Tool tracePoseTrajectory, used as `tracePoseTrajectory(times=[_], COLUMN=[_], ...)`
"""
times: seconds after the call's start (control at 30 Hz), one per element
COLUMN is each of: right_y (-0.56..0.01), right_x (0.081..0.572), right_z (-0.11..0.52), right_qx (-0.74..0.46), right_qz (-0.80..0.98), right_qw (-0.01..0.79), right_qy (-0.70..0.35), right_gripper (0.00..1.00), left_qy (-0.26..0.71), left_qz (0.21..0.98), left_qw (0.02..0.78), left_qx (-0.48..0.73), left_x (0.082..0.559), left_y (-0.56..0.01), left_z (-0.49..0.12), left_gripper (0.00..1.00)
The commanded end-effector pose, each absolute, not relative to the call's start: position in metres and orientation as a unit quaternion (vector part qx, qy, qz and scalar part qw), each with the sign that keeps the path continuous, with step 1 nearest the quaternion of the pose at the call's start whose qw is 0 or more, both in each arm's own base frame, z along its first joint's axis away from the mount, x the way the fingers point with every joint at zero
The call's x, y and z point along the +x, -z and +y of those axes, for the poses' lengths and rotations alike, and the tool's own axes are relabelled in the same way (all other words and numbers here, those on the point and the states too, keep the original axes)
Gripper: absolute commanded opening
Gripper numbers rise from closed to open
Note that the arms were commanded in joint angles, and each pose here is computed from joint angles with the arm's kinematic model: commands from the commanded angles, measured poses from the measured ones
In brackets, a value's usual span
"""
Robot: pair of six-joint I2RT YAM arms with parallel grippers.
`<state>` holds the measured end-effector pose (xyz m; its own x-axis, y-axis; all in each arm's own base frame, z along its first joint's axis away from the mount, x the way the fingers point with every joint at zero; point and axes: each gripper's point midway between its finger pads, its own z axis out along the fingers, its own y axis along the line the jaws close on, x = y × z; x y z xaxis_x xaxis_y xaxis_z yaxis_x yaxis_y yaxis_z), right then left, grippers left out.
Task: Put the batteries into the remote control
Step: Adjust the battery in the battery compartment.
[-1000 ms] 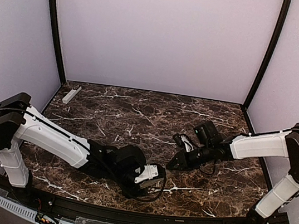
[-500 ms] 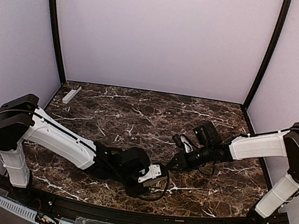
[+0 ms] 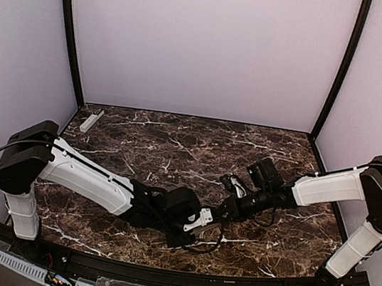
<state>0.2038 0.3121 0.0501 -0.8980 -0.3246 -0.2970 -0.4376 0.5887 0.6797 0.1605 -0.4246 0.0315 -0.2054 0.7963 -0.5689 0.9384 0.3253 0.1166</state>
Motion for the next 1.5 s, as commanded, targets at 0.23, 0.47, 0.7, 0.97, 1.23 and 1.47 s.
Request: tracePoseTrajectory(times=[0.23,0.47,0.7,0.97,1.23,1.47], right_y=[-0.043,-0.043,-0.046,-0.051,-0.056,-0.069], right_x=[0.202,0.2,0.201,0.206,0.212,0.219], right_z=[0.31,0.31,0.311,0.311,0.311,0.311], right_qx=[-0.21,-0.21,-0.211,-0.211,-0.211,-0.214], right_qz=[0.889,0.888,0.887,0.888,0.888,0.882], right_qw=[0.065,0.064,0.067,0.076,0.084,0.099], right_qy=[-0.401,-0.404,-0.405,-0.402,-0.401,-0.407], right_gripper=[0.26,0.26,0.26,0.26,0.26,0.27], left_qy=[0.104,0.114,0.122,0.137,0.186,0.215], left_qz=[0.795,0.795,0.8,0.788,0.783,0.82], left_qw=[0.148,0.132,0.155,0.223,0.28,0.277], left_qx=[0.579,0.581,0.566,0.557,0.523,0.452], left_x=[0.136,0.13,0.137,0.153,0.169,0.199], left_y=[0.014,0.016,-0.002,-0.056,-0.116,-0.123], left_z=[-0.408,-0.408,-0.417,-0.432,-0.437,-0.396], left_gripper=[0.44,0.35,0.57,0.78,0.93,0.86])
